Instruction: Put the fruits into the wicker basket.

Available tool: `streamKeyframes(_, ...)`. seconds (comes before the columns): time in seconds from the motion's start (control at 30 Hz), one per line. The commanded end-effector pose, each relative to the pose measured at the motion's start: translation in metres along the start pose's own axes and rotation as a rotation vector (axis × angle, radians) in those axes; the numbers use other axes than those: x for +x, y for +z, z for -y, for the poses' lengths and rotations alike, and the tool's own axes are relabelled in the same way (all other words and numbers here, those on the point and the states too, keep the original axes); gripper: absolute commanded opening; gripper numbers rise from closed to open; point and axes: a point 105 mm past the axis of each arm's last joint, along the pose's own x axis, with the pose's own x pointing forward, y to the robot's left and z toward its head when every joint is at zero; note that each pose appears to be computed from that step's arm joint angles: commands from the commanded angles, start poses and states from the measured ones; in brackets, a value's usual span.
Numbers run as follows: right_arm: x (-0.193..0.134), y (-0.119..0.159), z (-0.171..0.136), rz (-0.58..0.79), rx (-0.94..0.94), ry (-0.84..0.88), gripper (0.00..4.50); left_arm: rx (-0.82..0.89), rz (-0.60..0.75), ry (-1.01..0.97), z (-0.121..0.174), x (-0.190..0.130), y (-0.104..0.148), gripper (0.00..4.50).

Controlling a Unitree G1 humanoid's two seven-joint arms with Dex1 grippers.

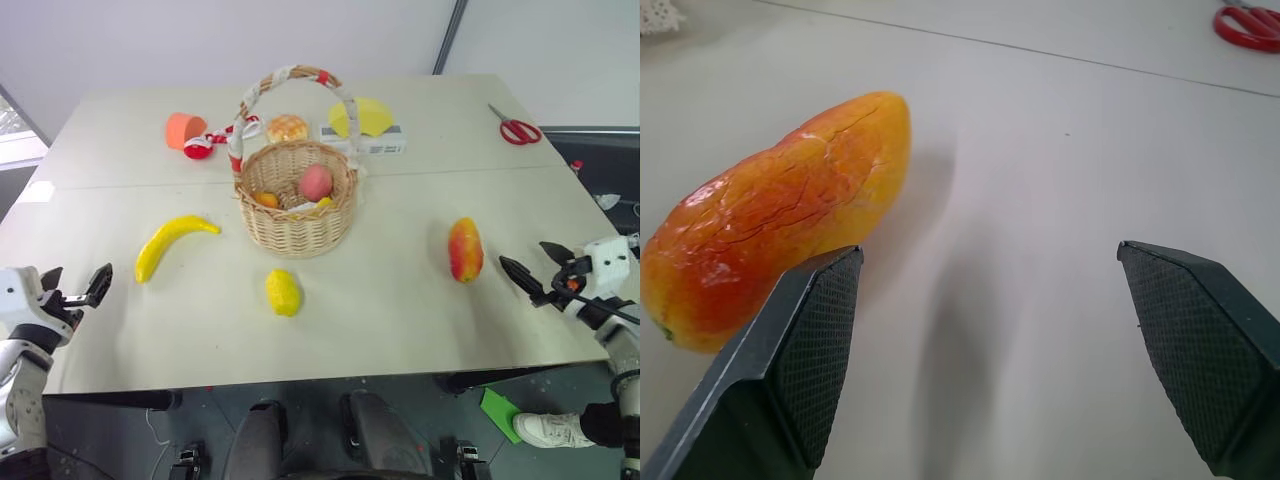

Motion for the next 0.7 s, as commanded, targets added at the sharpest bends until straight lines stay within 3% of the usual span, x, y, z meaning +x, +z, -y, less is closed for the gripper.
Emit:
streamKeyframes(0.03, 0.002, 0.014, 0.002, 0.055, -0.032, -0.012, 4.28, 0.024, 0.037, 0.010, -0.001, 0.000, 0.013, 4.50)
streamKeyframes(0.3, 0.008, 0.056, -0.004, 0.164, -0.069, 0.029, 4.28, 0.008, 0.059, -0.067, 0.019, 0.018, 0.031, 4.50)
streamKeyframes(0.53, 0.018, 0.089, -0.085, 0.192, -0.064, 0.399, 4.28, 0.194, -0.056, -0.269, 0.062, 0.034, 0.045, 4.50)
streamKeyframes(0.7, 0.020, 0.100, -0.152, 0.186, -0.108, 0.645, 4.28, 0.459, -0.163, -0.309, 0.074, 0.051, 0.052, 4.50)
